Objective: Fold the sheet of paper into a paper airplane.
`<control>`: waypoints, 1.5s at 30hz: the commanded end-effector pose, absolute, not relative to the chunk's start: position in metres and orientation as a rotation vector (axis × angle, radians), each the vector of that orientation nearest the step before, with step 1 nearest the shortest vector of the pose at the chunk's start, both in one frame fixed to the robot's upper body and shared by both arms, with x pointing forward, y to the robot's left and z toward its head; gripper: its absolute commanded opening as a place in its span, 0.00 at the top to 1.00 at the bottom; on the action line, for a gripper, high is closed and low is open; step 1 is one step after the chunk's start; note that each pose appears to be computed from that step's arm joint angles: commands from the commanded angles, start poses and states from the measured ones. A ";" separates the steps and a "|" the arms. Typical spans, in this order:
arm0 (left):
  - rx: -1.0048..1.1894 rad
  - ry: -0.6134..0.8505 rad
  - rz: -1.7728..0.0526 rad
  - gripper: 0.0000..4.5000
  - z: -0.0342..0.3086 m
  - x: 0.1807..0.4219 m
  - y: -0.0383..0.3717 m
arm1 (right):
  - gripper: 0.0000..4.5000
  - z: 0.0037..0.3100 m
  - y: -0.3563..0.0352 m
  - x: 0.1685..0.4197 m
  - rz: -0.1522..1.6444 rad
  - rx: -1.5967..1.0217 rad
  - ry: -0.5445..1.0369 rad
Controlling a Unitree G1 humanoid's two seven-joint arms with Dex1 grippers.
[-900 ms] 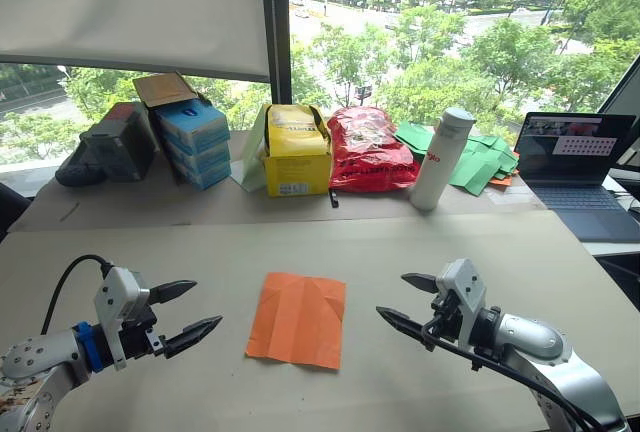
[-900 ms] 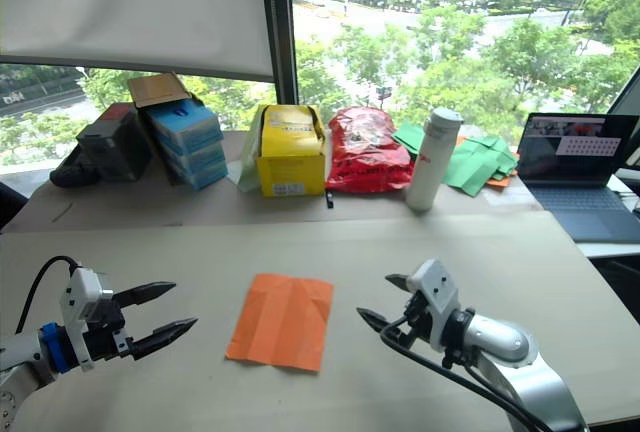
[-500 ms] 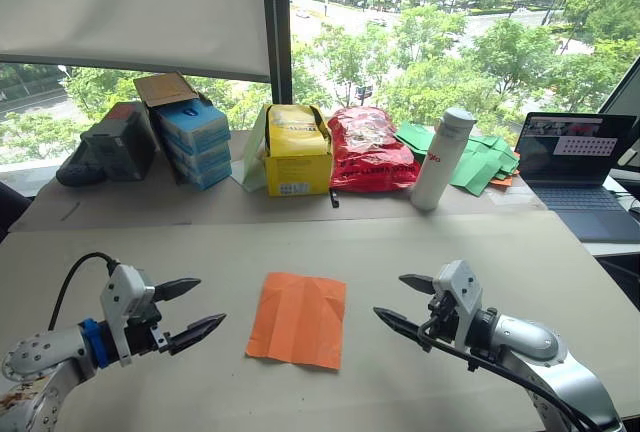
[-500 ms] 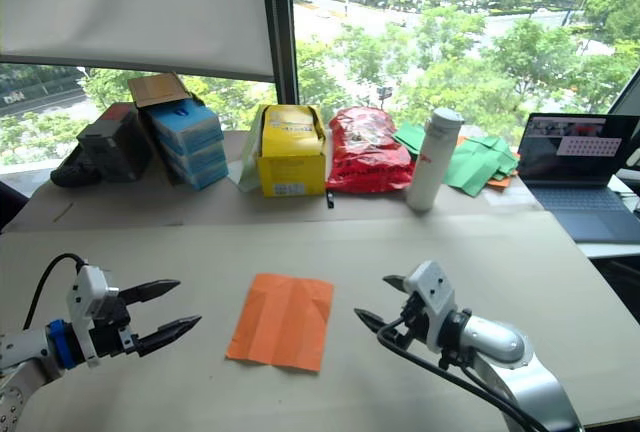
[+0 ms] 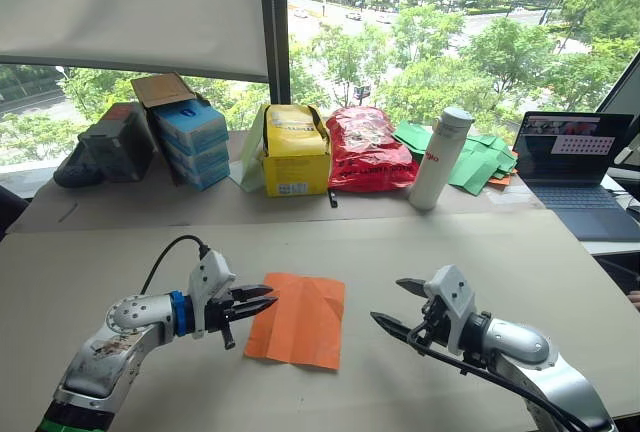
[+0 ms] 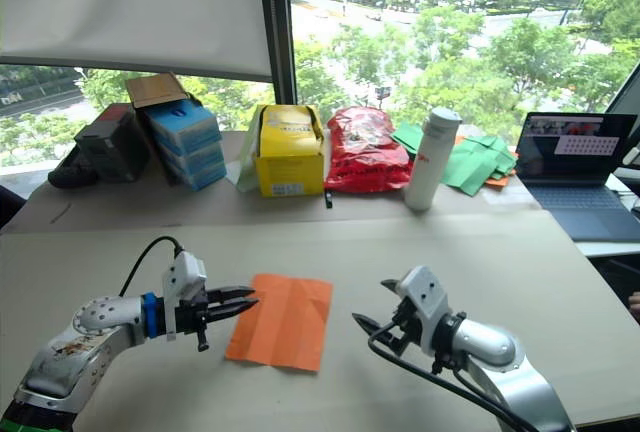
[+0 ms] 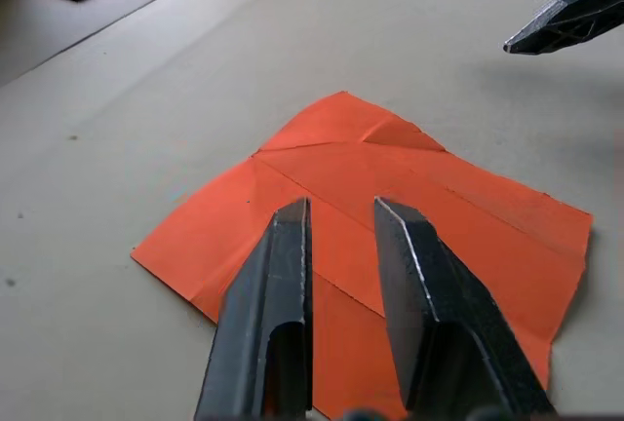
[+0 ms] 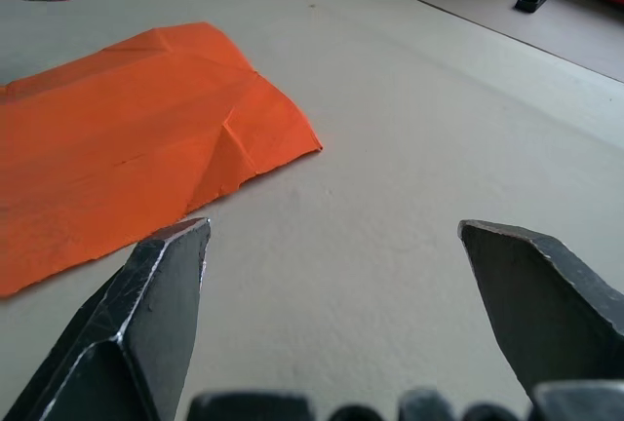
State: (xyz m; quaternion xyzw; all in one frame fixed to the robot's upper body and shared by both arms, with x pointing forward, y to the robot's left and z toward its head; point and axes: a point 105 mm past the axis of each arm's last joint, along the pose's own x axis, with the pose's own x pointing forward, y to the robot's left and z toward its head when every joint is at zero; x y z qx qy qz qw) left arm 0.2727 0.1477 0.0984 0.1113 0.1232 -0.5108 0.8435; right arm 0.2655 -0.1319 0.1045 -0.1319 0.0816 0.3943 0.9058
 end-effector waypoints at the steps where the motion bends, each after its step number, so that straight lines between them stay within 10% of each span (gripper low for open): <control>1: 0.337 0.308 -1.080 1.00 0.084 0.278 0.149 | 0.00 0.116 -0.123 0.262 0.832 -0.297 0.111; 14: 0.487 0.442 -1.128 1.00 0.048 0.272 0.155 | 0.00 0.100 -0.110 0.248 0.920 -0.401 0.258; 28: 0.476 0.448 -1.151 1.00 0.044 0.269 0.149 | 1.00 0.088 -0.071 0.202 1.220 -0.336 0.335; 45: 0.503 0.461 -1.225 1.00 0.051 0.277 0.138 | 1.00 0.060 -0.036 0.191 1.109 -0.305 0.366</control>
